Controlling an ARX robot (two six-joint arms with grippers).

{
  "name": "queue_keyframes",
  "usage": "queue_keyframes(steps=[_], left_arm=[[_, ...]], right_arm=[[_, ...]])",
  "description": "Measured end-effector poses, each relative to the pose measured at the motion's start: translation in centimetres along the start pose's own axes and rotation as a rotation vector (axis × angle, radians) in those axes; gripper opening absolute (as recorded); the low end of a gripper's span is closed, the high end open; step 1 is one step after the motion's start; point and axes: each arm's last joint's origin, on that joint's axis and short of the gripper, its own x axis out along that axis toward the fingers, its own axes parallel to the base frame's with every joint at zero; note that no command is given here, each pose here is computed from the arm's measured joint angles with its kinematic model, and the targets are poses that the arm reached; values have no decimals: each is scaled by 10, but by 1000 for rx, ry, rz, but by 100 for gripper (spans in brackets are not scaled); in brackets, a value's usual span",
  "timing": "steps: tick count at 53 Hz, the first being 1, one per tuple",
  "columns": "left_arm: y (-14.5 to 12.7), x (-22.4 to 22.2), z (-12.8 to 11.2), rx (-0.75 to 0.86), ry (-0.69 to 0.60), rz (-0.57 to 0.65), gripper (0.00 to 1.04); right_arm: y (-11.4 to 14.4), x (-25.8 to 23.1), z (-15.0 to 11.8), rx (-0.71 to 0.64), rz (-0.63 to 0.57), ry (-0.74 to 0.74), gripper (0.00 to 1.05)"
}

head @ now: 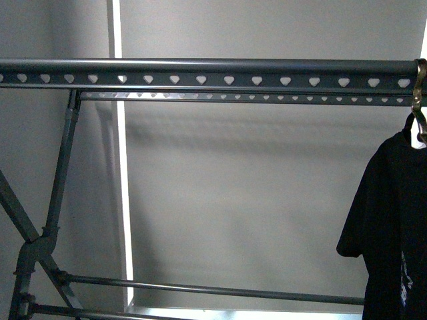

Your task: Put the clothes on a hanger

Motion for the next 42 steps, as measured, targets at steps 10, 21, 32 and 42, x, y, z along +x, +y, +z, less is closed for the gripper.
queue_keyframes(steps=[10,21,32,42], left_arm=[[0,-5,0,0,-2,0,4],[0,-10,0,0,-1,0,4],[0,-21,-4,0,19,0,4],[0,-23,-3,0,7,0,4]], right_arm=[[16,-84,-58,-98,-78,200,61],[19,-106,-76,-114,-56,191,15],[18,-117,-84,-118,-56,190,2],[18,-125,-88,-118,-56,186,2]])
